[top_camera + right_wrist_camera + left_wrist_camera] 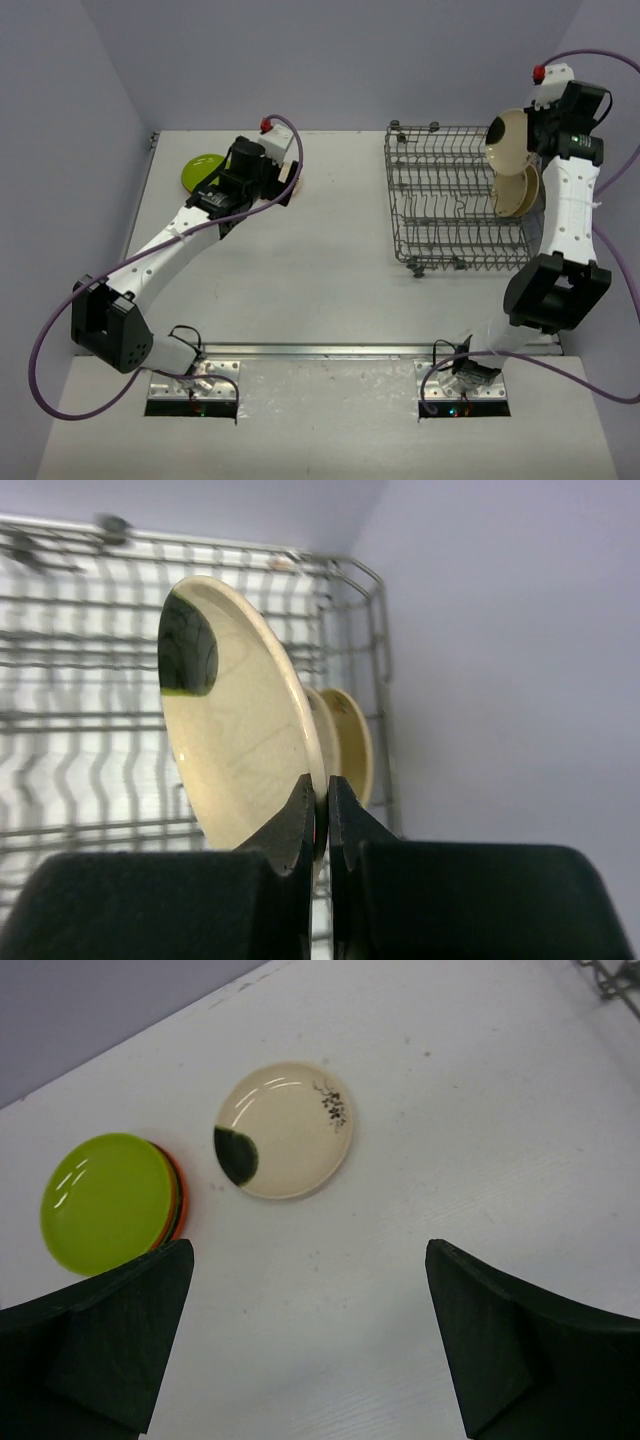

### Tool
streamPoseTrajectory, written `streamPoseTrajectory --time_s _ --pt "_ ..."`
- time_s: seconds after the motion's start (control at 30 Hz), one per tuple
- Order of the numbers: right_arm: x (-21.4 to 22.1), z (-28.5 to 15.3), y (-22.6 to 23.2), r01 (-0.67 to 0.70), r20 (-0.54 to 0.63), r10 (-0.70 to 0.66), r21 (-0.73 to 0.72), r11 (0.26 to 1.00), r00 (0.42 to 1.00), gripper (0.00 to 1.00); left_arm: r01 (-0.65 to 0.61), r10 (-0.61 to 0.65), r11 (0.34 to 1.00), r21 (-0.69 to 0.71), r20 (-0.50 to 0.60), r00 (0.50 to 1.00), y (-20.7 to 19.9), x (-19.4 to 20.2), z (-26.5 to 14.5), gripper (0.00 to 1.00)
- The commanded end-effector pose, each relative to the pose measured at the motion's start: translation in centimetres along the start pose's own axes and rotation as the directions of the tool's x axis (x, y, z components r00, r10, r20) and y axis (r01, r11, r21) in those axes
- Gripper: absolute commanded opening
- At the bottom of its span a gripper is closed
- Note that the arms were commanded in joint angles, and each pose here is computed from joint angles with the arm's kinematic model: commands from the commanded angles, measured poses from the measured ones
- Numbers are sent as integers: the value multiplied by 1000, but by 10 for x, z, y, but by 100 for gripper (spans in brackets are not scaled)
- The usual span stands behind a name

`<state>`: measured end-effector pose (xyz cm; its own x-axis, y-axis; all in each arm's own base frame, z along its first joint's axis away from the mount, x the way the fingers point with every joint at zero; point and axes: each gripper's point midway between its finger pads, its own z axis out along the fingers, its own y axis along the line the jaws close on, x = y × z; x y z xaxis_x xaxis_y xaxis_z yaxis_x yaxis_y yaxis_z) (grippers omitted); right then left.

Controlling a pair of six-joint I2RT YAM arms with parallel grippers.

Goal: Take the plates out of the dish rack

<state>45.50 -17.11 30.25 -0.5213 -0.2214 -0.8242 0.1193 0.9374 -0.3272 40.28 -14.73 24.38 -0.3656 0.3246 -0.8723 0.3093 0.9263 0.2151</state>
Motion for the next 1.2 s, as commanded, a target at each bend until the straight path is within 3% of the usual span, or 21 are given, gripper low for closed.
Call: streamPoseTrajectory --time_s 0.0,0.07,0.17,0.27,0.4,0.6,0.87,1.03,1.1,1.17 --pt "-40 -55 75 -64 107 112 -379 923 988 0 34 -81 946 324 132 988 -40 -42 -31 98" --pt "-31 -70 110 -74 84 133 -498 864 987 0 33 -127 865 501 154 980 -71 -51 -48 98" --pt "-27 -108 175 -40 105 139 -640 768 985 0 65 -195 746 663 124 973 -101 -52 -66 98" --pt "-17 -140 235 -12 92 124 -754 656 988 0 88 -226 663 743 86 970 -118 -50 -73 98" --pt "5 -171 288 -106 -35 157 -876 470 987 0 155 -279 580 800 17 960 -131 -50 -78 97" --pt "23 -195 321 -119 -79 125 -928 352 989 0 252 -300 548 797 -94 949 -140 -39 -57 89" --pt "34 -203 339 -110 -85 91 -940 322 992 0 310 -290 601 736 -160 943 -138 -20 -31 72" --pt "29 -202 342 -117 -90 98 -938 325 991 0 312 -274 645 697 -170 947 -135 -11 -20 38" --pt "25 -198 341 -122 -92 104 -931 344 990 0 315 -263 668 674 -182 948 -132 -5 -14 20" --pt "25 -192 339 -134 -100 109 -918 374 989 7 316 -251 687 655 -193 948 -130 -2 -9 2"
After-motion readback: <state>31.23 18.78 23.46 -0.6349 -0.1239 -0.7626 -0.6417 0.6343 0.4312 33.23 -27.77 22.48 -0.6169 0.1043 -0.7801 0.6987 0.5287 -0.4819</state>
